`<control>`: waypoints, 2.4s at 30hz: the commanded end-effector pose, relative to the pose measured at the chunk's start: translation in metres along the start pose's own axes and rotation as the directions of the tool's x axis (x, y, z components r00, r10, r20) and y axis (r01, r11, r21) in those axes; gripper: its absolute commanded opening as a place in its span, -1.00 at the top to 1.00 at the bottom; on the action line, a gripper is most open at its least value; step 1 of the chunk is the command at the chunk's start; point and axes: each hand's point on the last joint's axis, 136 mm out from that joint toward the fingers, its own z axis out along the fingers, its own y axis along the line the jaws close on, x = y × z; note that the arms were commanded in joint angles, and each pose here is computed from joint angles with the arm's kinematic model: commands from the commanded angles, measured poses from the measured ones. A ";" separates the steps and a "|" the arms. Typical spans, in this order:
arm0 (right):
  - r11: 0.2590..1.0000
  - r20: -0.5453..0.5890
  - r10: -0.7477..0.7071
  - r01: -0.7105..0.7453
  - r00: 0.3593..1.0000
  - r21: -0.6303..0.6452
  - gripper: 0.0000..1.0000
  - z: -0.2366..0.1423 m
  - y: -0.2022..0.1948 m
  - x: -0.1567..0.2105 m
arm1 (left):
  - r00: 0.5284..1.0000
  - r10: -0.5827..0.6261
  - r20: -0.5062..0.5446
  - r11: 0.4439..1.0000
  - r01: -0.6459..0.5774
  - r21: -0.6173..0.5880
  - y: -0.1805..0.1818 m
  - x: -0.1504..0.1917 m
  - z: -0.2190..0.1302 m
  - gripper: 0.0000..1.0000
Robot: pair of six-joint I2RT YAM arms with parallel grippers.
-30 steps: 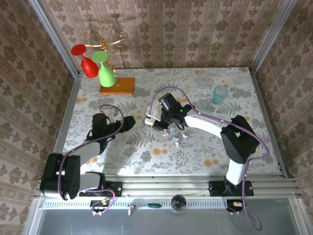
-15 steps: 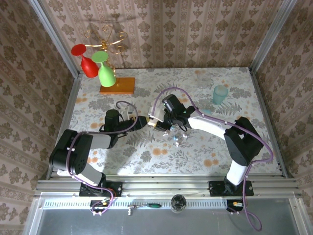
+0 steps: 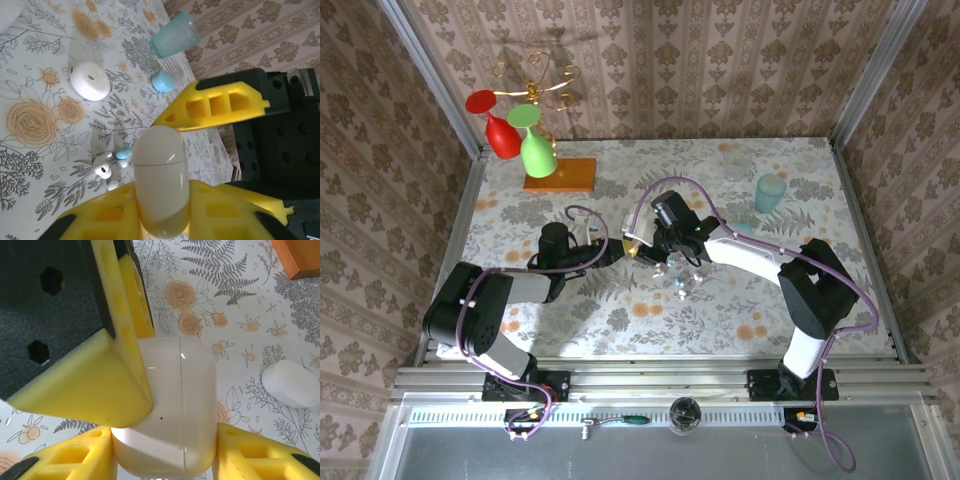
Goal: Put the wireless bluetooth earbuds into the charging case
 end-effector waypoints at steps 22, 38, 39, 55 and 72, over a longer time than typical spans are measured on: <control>0.878 0.499 0.454 -0.275 0.738 -0.393 -0.44 -0.151 0.021 -0.076 | 0.655 0.701 0.282 0.587 -0.755 0.293 -0.130 -0.009 -0.017 0.95; 0.864 0.481 0.475 -0.286 0.737 -0.415 -0.17 -0.148 0.014 -0.061 | 0.636 0.695 0.335 0.565 -0.772 0.291 -0.158 -0.008 -0.030 0.97; 0.862 0.479 0.479 -0.290 0.735 -0.416 -0.16 -0.148 0.014 -0.061 | 0.635 0.695 0.336 0.564 -0.772 0.291 -0.158 -0.009 -0.031 0.97; 0.856 0.490 0.480 -0.266 0.728 -0.443 0.52 -0.152 0.015 -0.068 | 0.652 0.683 0.329 0.589 -0.758 0.280 -0.153 -0.013 -0.026 0.66; 0.927 0.287 0.352 -0.289 0.891 -0.238 0.57 -0.141 0.015 -0.033 | 0.628 0.758 0.178 0.583 -0.774 0.248 -0.101 0.003 -0.027 -0.17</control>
